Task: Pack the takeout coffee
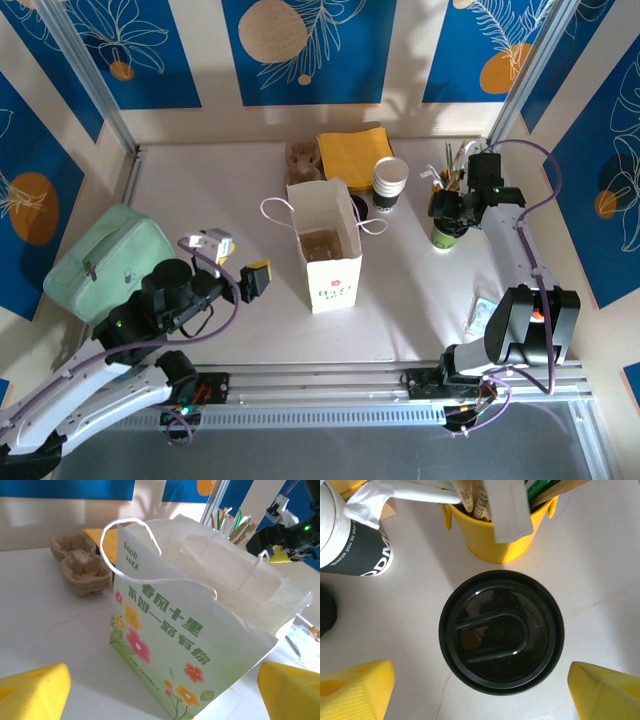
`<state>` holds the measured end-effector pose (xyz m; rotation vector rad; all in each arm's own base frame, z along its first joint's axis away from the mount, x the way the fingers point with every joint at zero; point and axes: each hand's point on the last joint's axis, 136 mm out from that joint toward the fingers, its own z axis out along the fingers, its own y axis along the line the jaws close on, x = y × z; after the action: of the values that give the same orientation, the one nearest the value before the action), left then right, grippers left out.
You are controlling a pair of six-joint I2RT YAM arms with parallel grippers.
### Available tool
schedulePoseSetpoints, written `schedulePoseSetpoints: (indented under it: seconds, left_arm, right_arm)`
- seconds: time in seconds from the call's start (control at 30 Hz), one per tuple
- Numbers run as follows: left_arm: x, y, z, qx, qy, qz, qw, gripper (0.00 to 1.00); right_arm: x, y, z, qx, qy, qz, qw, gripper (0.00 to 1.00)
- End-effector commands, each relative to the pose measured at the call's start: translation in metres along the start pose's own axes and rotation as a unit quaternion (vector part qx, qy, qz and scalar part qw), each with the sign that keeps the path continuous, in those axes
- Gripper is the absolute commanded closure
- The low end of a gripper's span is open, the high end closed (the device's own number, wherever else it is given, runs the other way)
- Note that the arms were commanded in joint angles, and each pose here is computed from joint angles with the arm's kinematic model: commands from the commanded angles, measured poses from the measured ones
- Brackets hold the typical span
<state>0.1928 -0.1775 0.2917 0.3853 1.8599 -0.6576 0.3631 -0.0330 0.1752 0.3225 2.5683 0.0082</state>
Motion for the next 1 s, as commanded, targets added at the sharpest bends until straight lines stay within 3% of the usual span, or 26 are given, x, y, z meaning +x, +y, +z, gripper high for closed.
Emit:
schedulePoseSetpoints:
  seconds: [0.0, 0.97]
  left_arm:
    - [-0.002, 0.000, -0.002, -0.002, 0.001, -0.008, 1.000, 0.05]
    - [0.004, 0.010, 0.002, -0.025, -0.001, -0.029, 0.999, 0.04]
  right_arm:
    - [-0.010, -0.005, -0.001, 0.013, -0.002, -0.007, 1.000, 0.09]
    - [0.008, -0.006, 0.038, -0.002, 0.090, 0.007, 0.996, 0.17]
